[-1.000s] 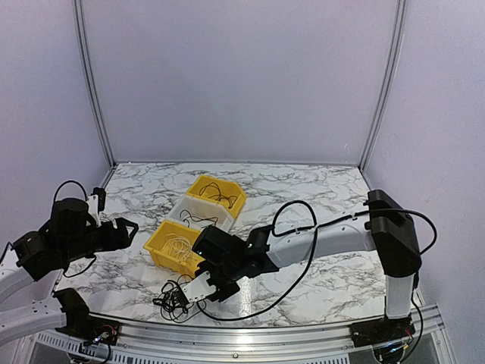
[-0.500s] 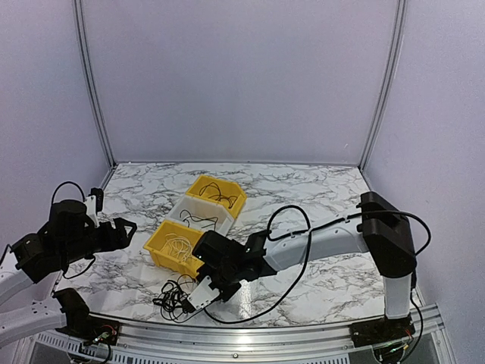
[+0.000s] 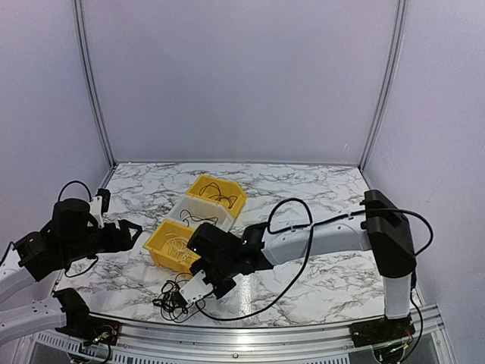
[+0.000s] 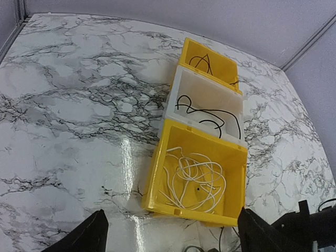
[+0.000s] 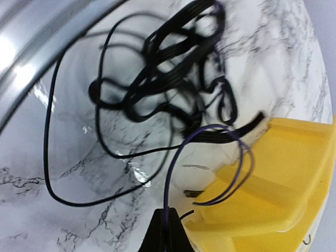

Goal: Untangle the cables

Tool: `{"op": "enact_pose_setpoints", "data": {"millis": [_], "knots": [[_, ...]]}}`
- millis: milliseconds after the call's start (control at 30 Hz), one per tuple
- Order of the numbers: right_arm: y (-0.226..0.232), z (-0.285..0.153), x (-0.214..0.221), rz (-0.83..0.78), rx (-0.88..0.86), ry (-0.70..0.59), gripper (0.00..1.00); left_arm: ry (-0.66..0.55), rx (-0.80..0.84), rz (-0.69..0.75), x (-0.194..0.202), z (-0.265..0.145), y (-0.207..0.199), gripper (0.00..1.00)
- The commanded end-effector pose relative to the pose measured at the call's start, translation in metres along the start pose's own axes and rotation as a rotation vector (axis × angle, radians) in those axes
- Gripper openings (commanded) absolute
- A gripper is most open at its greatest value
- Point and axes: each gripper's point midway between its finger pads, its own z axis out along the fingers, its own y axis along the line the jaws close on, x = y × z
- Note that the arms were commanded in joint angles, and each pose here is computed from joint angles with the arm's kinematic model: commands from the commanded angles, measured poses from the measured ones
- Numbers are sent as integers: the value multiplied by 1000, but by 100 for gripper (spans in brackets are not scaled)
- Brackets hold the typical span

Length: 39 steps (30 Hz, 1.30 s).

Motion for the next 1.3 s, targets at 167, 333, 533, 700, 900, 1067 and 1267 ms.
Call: {"op": "enact_pose_setpoints", "data": {"millis": [167, 333, 533, 700, 900, 1067, 1267], "knots": [[-97, -137, -59, 309, 83, -308, 0, -65, 305, 124, -21, -24, -57, 87], [-135, -169, -52, 492, 114, -370, 0, -127, 434, 206, -43, -51, -85, 86], [-160, -199, -39, 622, 132, -433, 0, -180, 515, 245, -73, -73, -111, 86], [-178, -245, -51, 649, 103, -572, 0, -146, 583, 260, -80, -76, -131, 85], [-219, -335, -80, 615, 250, -758, 0, -162, 559, 231, -86, -69, -130, 83], [-243, -398, -89, 610, 417, -893, 0, -156, 570, 169, -81, -50, -131, 83], [-259, -446, -99, 549, 542, -996, 0, -189, 573, 92, -75, -20, -134, 80]]}}
